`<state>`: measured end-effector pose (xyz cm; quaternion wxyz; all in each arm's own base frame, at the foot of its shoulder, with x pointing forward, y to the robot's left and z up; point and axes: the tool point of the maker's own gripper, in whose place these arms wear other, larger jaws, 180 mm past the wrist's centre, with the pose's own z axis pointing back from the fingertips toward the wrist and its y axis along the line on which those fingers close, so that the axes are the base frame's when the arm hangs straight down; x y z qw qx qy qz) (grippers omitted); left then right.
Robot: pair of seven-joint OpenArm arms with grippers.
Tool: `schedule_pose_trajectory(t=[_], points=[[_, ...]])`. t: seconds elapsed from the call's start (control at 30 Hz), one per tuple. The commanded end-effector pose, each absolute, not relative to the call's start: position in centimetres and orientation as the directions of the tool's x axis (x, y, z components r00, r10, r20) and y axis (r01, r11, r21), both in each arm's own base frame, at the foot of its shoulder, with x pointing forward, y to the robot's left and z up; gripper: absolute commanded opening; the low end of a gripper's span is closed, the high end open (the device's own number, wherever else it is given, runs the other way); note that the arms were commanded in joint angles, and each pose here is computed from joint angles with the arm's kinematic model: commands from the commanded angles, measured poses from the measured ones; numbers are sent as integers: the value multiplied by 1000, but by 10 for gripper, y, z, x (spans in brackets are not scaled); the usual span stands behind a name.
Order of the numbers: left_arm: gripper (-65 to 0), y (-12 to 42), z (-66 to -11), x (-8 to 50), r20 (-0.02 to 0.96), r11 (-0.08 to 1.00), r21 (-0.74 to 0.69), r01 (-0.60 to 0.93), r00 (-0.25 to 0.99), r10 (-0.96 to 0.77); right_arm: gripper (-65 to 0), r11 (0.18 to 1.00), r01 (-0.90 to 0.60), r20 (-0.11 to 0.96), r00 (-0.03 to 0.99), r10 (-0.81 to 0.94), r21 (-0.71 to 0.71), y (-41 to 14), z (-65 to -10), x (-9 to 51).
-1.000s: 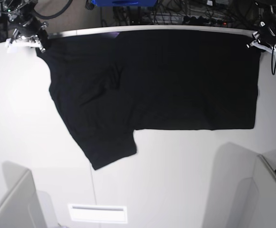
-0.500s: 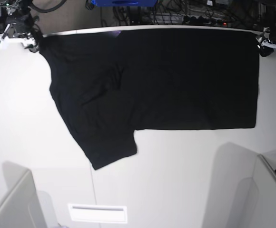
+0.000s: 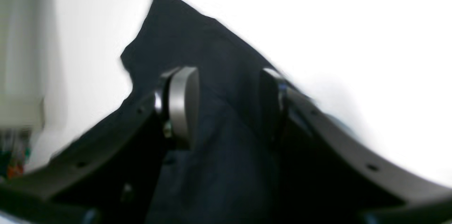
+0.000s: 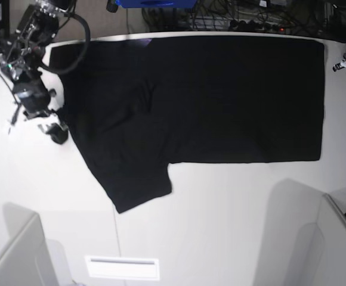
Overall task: Fold the T-shirt properly
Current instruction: 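Release the right gripper and move it to the shirt's hem corner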
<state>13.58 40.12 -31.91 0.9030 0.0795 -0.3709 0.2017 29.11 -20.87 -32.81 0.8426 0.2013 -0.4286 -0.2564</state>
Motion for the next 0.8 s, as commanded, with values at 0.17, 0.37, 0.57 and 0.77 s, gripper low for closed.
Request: schedule_pose_trajectory(t=[0.17, 0.37, 0.57, 0.77], points=[[-650, 406, -309, 138, 724, 909, 13, -417, 631, 279, -386, 778, 206, 608, 520, -601, 594, -205, -330, 376], [-650, 408, -308, 136, 723, 906, 18, -423, 631, 281, -372, 852, 275, 581, 635, -509, 446, -211, -368, 432], [-650, 408, -311, 130, 711, 906, 27, -422, 645, 279, -305, 873, 245, 563, 684, -463, 421, -202, -385, 463], [-650, 408, -312, 125, 704, 905, 32, -424, 652, 280, -305, 901, 187, 514, 767, -383, 392, -177, -403, 463]])
